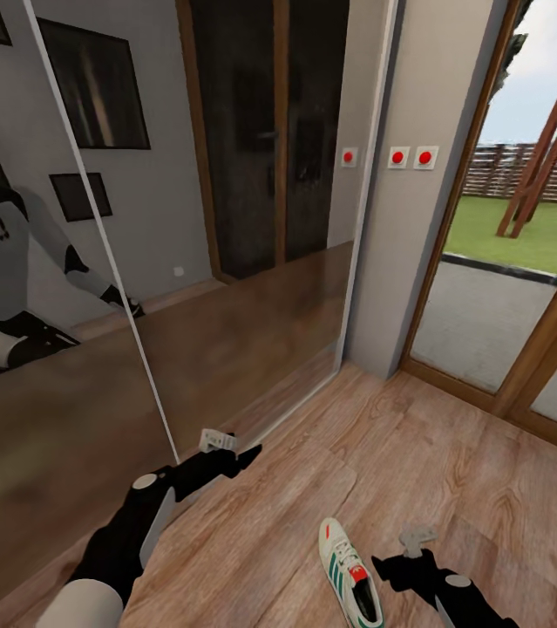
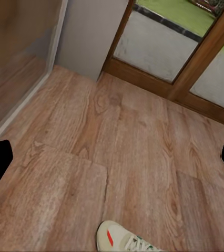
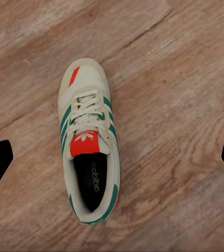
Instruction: Pick up the two gym shoes and the two sandals from the corridor floor and place them onto the hallstand (shoe rack) in the corridor, making sure they are on the rack and not on the floor. Arrange them so the two gym shoes are next to each other and the two sandals are next to each other.
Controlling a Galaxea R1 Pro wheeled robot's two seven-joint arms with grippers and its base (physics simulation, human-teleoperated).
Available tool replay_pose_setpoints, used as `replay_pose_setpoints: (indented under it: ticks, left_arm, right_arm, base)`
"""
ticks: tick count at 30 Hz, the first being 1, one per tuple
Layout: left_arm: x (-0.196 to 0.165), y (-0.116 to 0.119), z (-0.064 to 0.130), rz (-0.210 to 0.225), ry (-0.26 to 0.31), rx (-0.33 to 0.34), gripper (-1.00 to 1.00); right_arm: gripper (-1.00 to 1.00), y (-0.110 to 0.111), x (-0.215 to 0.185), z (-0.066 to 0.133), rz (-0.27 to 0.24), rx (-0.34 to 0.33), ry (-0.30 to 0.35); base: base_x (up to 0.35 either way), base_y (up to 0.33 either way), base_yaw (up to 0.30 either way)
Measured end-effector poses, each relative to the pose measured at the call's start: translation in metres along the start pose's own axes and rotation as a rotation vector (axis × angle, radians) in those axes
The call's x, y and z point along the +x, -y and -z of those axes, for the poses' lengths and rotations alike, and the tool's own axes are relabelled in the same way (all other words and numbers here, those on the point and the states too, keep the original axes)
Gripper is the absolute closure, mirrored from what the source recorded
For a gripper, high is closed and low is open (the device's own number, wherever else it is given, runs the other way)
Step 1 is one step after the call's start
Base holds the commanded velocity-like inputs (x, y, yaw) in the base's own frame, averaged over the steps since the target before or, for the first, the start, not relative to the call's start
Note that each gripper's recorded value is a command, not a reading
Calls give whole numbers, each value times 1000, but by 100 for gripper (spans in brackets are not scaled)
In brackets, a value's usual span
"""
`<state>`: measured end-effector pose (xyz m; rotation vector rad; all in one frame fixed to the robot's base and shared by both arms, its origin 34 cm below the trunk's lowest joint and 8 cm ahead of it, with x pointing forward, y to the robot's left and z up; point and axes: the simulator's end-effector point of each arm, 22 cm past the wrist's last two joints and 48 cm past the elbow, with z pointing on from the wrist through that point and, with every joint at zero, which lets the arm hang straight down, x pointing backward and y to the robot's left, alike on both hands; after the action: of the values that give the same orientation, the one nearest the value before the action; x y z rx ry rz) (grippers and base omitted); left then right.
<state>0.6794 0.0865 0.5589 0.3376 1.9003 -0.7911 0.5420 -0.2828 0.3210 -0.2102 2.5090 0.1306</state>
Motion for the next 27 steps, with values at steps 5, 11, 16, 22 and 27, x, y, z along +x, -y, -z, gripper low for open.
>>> replay_pose_setpoints:
  ticks: [5,11,16,22,27]
  left_arm:
    - [0,4,-2,2,2,8,-100]
    - [0,10,-4,-4,-3,24,-100]
    - [-1,39,-19,-36,-17,80,-100]
    - [-5,71,-34,-28,-5,128,-100]
    - [3,70,-36,-27,-3,132,-100]
  right_arm:
    - [-100,0,2,0,1,-1,-5]
    - [-100,4,3,1,2,5,-6]
    - [-100,2,4,0,1,2,-8]
    - [-100,1,6,0,1,1,-11]
    - [-100,0,16,-7,-1,0,-18]
  base:
    - [0,0,0]
    - [0,0,0]
    - [0,0,0]
    - [0,0,3]
    - [0,0,45]
